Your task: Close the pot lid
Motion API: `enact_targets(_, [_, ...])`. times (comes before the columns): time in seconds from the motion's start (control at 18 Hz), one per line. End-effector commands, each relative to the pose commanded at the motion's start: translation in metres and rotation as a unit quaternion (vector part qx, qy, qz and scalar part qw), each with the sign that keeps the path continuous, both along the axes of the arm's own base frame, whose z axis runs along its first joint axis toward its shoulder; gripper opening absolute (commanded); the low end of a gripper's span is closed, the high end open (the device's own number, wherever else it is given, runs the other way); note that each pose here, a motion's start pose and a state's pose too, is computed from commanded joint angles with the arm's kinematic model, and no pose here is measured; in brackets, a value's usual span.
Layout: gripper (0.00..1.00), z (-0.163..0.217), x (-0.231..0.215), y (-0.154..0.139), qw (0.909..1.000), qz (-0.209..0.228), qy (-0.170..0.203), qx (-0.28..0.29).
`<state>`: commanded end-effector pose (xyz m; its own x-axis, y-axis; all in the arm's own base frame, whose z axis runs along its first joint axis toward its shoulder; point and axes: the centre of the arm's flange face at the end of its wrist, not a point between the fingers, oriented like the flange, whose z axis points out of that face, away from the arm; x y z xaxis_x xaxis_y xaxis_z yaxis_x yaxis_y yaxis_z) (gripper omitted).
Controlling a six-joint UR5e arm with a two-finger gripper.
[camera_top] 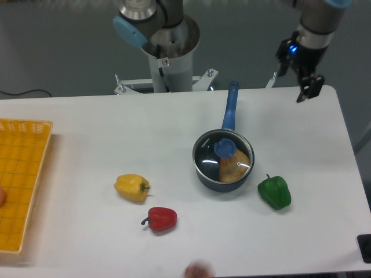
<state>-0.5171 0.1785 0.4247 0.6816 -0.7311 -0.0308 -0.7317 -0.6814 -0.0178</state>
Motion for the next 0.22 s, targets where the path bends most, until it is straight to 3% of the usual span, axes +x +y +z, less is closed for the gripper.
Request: enact_targets(0.22, [1.00,0.0000,0.0017,-0.0019,1.0000,-0.004,0.000,-0.005])
